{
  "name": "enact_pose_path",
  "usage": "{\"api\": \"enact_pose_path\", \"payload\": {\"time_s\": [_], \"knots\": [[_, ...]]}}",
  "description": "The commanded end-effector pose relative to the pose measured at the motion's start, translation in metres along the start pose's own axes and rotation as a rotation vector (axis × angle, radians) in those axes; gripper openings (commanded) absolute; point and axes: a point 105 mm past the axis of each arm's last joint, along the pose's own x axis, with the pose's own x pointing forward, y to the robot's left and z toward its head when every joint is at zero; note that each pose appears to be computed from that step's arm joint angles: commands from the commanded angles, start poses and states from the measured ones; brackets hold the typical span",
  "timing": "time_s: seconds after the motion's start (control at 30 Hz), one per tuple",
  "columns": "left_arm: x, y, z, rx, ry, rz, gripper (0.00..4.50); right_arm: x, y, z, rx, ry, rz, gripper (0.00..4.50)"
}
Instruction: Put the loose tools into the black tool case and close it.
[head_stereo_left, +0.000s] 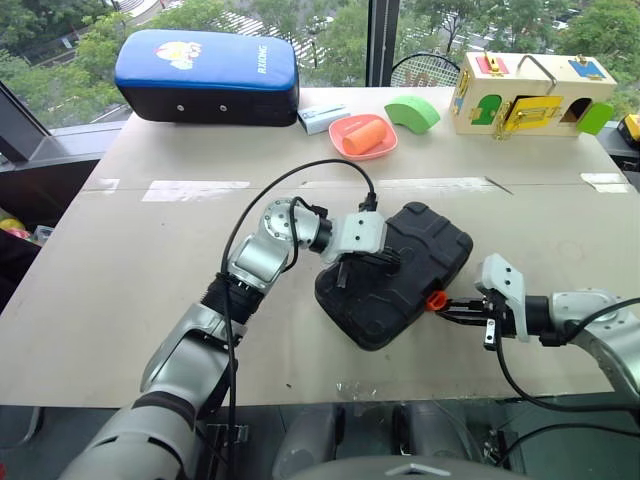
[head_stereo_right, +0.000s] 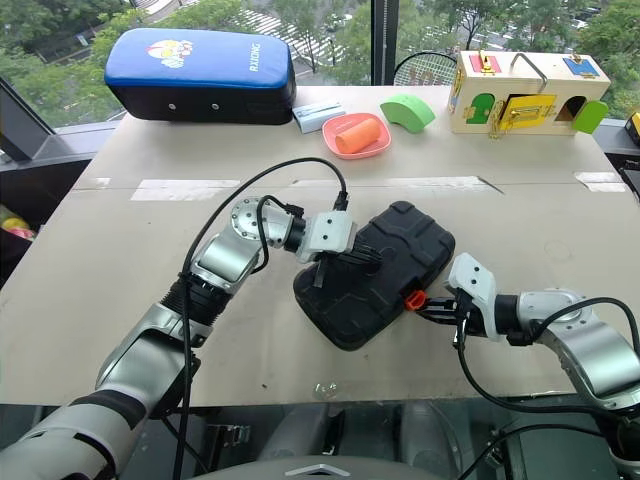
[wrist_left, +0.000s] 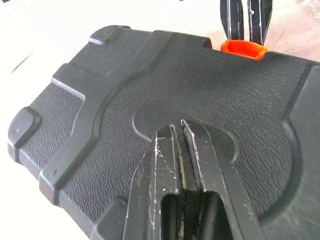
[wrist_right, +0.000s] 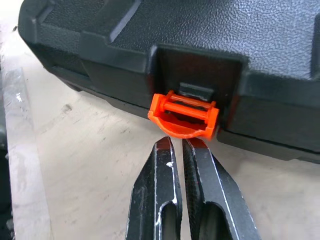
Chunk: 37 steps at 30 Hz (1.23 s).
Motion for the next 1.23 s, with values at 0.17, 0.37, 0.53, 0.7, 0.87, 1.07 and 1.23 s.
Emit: {"api": "enact_pose_path", "payload": {"time_s": [0.17, 0.37, 0.53, 0.7, 0.87, 1.07, 1.23], "knots": [[0.023, -0.039, -0.041, -0.137, 0.116, -0.137, 0.06, -0.004, 0.003, 0.043, -0.166, -0.121, 0.022, 0.0], [0.013, -0.037, -0.045, -0.167, 0.121, -0.098, 0.06, -0.009, 0.006, 0.042, -0.197, -0.11, 0.033, 0.0], [-0.03, -0.022, -0.044, -0.405, 0.047, 0.066, 0.67, -0.031, -0.003, 0.032, -0.193, -0.077, -0.026, 0.5], [-0.127, -0.037, -0.028, -0.628, -0.024, 0.194, 2.72, -0.084, -0.002, 0.045, -0.098, -0.137, 0.04, 2.56], [-0.193, -0.059, 0.004, -0.782, -0.057, 0.307, 4.48, -0.127, -0.017, 0.064, -0.032, -0.18, 0.036, 4.43], [-0.231, -0.088, 0.02, -0.81, 0.01, 0.462, 4.48, -0.147, -0.035, 0.061, -0.082, -0.127, -0.004, 4.43], [-0.221, -0.099, 0.017, -0.819, -0.024, 0.494, 4.48, -0.14, -0.046, 0.059, -0.11, -0.089, 0.001, 4.43]]}}
